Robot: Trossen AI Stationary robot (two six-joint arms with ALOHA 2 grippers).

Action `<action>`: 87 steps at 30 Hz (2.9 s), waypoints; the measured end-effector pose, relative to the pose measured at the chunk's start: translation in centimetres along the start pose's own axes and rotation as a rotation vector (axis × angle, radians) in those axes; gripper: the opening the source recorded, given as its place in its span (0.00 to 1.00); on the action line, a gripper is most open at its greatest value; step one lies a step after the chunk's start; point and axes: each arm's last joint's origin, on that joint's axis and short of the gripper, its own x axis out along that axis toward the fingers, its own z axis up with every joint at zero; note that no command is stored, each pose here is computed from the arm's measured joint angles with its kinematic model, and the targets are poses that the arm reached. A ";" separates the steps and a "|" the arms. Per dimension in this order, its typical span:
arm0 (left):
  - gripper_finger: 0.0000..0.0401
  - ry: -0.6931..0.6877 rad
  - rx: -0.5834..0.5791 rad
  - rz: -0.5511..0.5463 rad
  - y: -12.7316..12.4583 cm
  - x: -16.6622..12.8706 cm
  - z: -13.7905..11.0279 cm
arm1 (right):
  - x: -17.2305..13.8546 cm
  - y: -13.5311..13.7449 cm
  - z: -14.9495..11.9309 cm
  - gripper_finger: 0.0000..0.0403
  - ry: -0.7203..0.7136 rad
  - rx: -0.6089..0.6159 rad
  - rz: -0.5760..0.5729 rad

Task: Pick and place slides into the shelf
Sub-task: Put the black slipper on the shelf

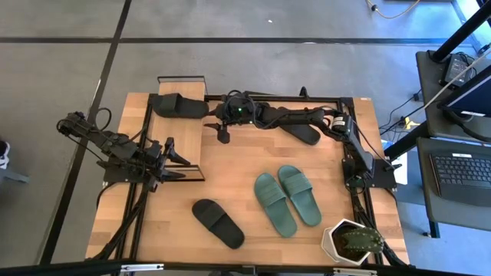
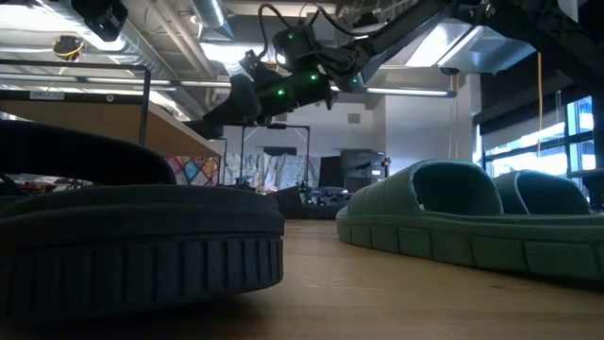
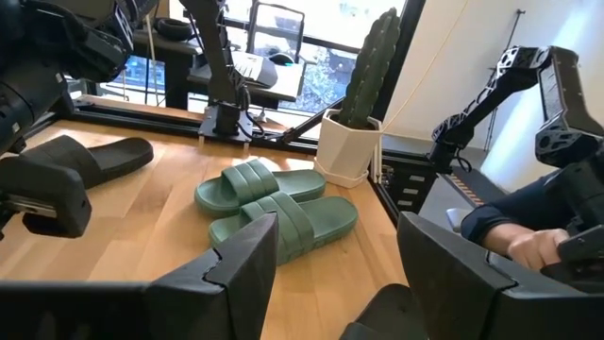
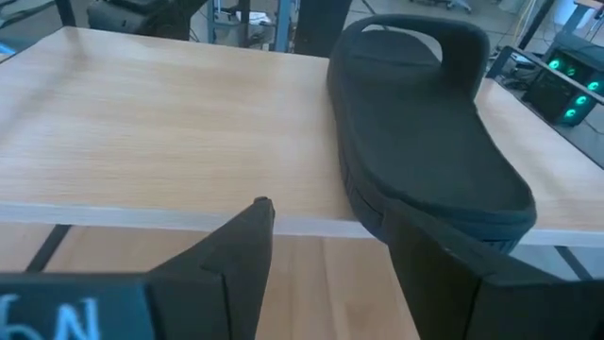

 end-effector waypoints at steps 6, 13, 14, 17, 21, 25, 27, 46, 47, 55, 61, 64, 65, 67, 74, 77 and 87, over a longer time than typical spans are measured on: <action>0.52 0.011 0.004 0.003 0.0 0.0 -0.1 | -0.9 1.2 1.3 0.51 0.033 -0.063 0.086; 0.52 0.019 0.007 0.006 0.1 0.0 -0.2 | -4.2 5.4 4.9 0.51 0.143 -0.255 0.234; 0.52 0.024 0.008 0.007 0.1 0.0 -0.2 | -4.7 6.2 5.4 0.51 0.158 -0.280 0.258; 0.52 0.058 0.019 0.017 0.2 0.0 -0.6 | -6.3 8.7 6.7 0.51 0.216 -0.303 0.304; 0.52 0.079 0.025 0.023 0.2 0.0 -0.8 | -7.1 12.4 7.3 0.51 0.252 -0.297 0.376; 0.52 0.079 0.024 0.023 0.2 0.0 -0.8 | -7.3 16.5 7.9 0.51 0.216 -0.343 0.450; 0.52 0.080 0.025 0.023 0.2 0.0 -0.8 | -7.5 18.7 8.0 0.51 0.190 -0.373 0.490; 0.52 0.084 0.025 0.024 0.2 0.0 -0.8 | -4.4 31.7 1.8 0.51 0.229 -0.383 0.357; 0.52 0.084 0.026 0.024 0.2 0.0 -0.8 | -4.3 32.2 1.4 0.51 0.237 -0.381 0.363; 0.52 0.085 0.027 0.024 0.2 0.0 -0.9 | -3.2 33.9 -2.1 0.51 0.313 -0.440 0.205; 0.52 0.085 0.027 0.024 0.2 0.0 -0.9 | -2.5 33.8 -3.6 0.51 0.352 -0.409 0.127; 0.52 0.085 0.027 0.024 0.2 0.0 -0.9 | -2.5 33.8 -3.6 0.51 0.357 -0.369 0.120; 0.52 0.085 0.027 0.024 0.2 0.0 -0.8 | -2.5 33.8 -3.6 0.51 0.357 -0.363 0.119; 0.52 0.085 0.027 0.024 0.2 0.0 -0.9 | -2.5 33.8 -3.6 0.51 0.352 -0.361 0.118; 0.52 0.085 0.027 0.024 0.2 0.0 -0.9 | -2.4 33.8 -3.5 0.51 0.344 -0.361 0.118; 0.52 0.084 0.027 0.024 0.2 0.0 -0.8 | -2.3 33.8 -3.2 0.51 0.313 -0.347 0.114; 0.52 0.084 0.027 0.024 0.2 0.0 -0.8 | -2.3 33.9 -3.1 0.27 0.304 -0.340 0.113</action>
